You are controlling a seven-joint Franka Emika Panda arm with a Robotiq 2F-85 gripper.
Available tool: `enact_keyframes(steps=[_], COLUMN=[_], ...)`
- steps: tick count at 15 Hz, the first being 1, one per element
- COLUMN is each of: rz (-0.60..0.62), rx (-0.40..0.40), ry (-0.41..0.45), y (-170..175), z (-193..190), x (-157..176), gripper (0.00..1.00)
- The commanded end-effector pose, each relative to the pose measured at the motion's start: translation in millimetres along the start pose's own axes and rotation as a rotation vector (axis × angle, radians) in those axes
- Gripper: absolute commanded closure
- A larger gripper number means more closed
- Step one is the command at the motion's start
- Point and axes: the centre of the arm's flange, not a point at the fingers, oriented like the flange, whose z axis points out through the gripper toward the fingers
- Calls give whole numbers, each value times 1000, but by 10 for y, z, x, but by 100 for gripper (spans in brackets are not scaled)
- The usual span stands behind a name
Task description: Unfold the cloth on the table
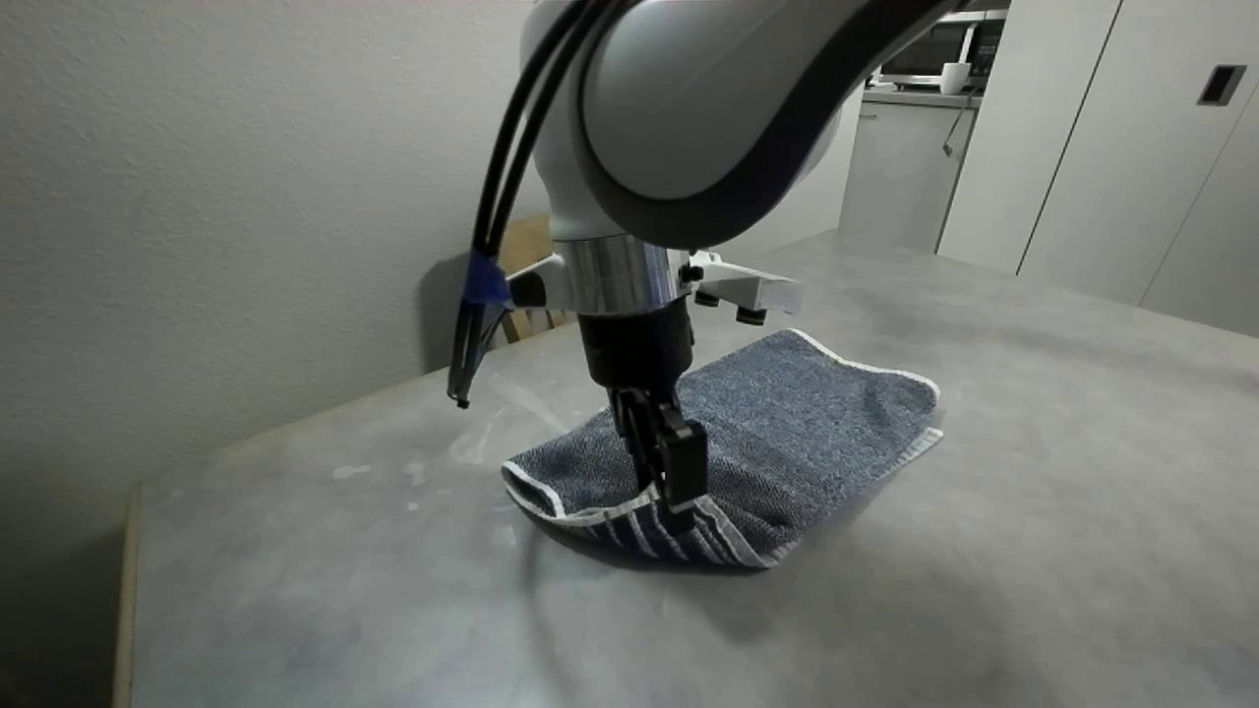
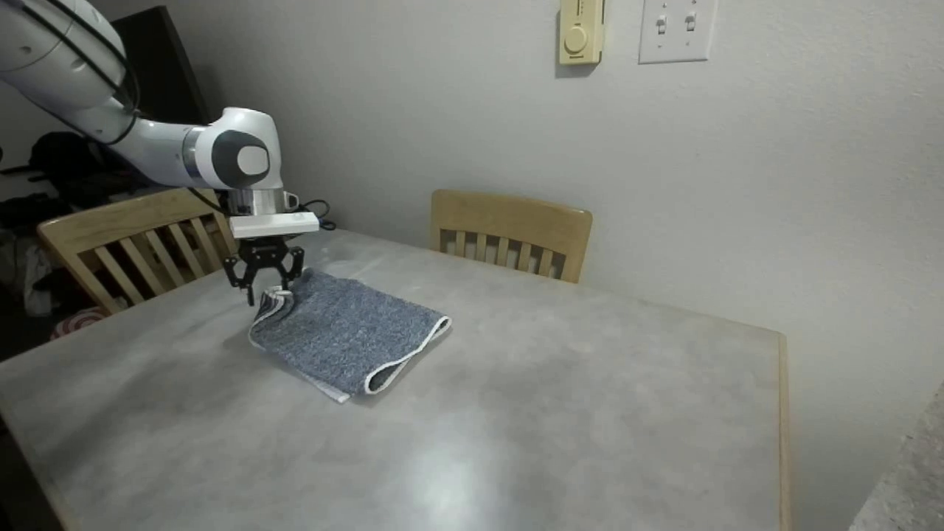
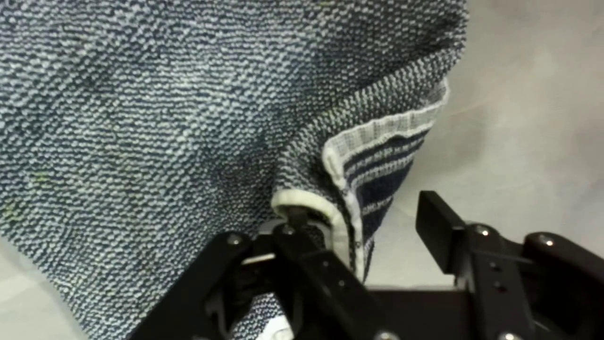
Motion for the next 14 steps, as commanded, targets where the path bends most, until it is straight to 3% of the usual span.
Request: enact_keyframes(steps=[1,3,7,14], rz=[23,23,-14,46], rx=[-5,-22,-29,-21], ry=[-27,-15,21,52], y=[-93,-199,-285,-100], z=[-114,-202,-352,-318], x=[37,56,90,-95], gripper=[8,0,0,0])
